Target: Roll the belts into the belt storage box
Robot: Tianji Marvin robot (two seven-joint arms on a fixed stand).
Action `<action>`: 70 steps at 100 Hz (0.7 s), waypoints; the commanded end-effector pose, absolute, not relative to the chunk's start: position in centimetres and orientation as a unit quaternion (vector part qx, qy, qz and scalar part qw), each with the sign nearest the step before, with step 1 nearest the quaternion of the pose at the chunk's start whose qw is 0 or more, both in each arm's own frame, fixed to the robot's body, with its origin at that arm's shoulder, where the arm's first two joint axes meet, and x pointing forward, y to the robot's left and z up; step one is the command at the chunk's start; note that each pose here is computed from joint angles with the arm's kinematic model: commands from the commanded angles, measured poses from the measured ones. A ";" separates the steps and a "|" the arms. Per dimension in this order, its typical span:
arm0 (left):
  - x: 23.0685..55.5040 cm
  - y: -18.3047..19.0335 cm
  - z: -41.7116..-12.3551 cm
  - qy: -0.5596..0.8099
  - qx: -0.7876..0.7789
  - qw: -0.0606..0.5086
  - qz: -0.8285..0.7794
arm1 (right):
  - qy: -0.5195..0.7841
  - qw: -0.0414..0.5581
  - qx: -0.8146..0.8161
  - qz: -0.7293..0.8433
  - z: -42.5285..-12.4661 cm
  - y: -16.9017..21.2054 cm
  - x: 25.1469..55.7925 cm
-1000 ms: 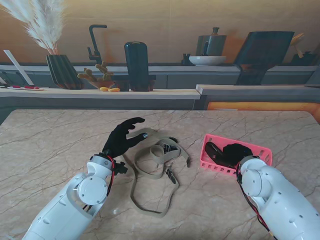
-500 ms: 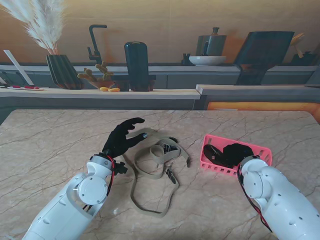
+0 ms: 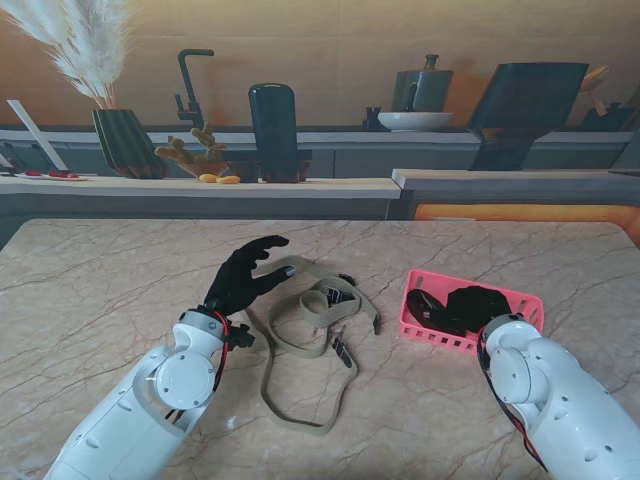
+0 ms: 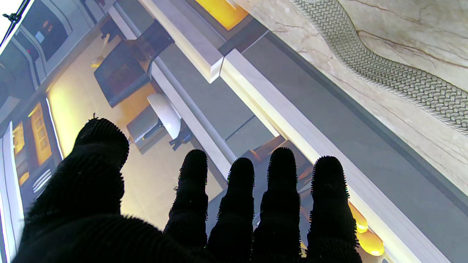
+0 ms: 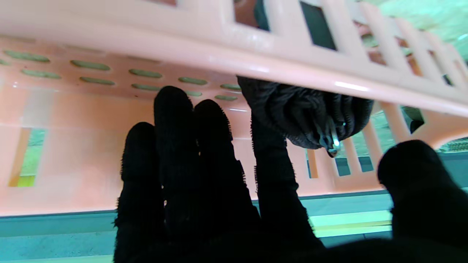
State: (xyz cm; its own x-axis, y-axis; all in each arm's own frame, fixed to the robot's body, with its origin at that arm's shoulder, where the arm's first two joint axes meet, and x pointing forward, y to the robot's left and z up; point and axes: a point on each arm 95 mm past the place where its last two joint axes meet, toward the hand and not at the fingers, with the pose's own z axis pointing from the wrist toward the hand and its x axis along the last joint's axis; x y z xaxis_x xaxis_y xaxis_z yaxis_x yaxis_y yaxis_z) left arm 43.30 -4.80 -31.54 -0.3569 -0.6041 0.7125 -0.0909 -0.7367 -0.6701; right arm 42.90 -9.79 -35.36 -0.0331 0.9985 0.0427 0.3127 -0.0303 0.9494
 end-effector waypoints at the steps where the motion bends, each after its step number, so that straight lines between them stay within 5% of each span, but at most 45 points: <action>1: 43.1 -5.0 -31.7 0.320 -0.544 0.166 -0.758 | 0.579 0.379 0.577 0.433 -35.4 -9.1 42.7; 70: 43.1 -4.9 -31.7 0.317 -0.545 0.168 -0.758 | 0.601 0.402 0.518 0.457 -33.7 -8.8 41.6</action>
